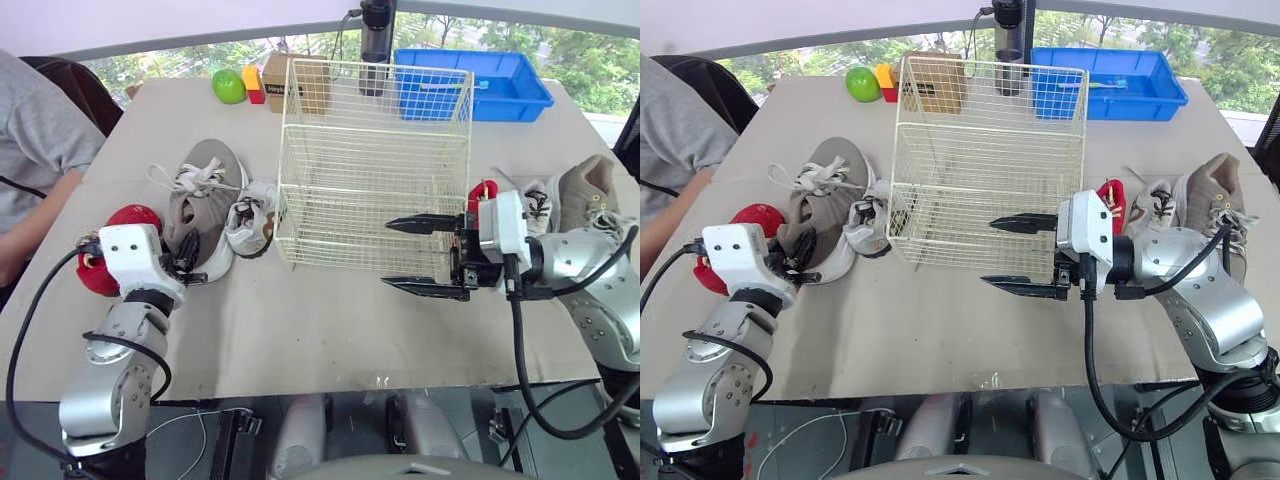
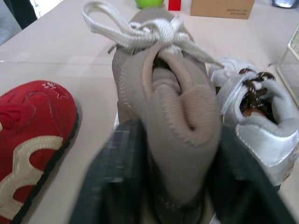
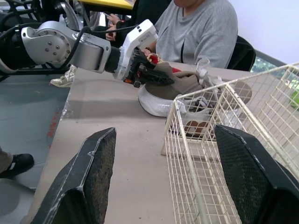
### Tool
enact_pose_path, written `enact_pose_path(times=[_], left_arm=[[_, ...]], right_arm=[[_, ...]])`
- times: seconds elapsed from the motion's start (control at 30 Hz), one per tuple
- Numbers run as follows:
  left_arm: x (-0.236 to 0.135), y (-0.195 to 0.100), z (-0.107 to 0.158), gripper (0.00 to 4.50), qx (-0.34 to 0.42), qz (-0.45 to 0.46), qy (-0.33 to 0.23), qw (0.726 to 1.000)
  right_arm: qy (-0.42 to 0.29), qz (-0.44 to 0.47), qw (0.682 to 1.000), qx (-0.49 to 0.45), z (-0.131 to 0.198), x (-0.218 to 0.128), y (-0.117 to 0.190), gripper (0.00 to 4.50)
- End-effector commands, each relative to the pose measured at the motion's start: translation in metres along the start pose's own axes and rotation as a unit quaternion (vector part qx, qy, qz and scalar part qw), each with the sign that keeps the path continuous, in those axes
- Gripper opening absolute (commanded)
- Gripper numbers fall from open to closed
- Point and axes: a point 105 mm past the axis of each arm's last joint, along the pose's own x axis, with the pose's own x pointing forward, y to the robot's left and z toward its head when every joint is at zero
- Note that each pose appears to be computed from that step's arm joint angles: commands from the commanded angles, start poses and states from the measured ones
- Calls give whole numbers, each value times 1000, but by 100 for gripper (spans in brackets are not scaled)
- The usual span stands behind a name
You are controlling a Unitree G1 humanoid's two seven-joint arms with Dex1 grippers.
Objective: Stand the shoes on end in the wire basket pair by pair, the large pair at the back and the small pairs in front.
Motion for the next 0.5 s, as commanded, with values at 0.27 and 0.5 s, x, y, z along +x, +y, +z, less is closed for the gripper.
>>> enact_pose_path(times=[0.27, 0.5], left_arm=[[-32, -14, 137, 71, -126, -34, -325, 937], [-38, -105, 156, 71, 148, -349, -343, 860]], right_arm=[[-75, -73, 994, -9, 36, 9, -28, 317], [33, -72, 993, -82, 103, 1, -77, 317]])
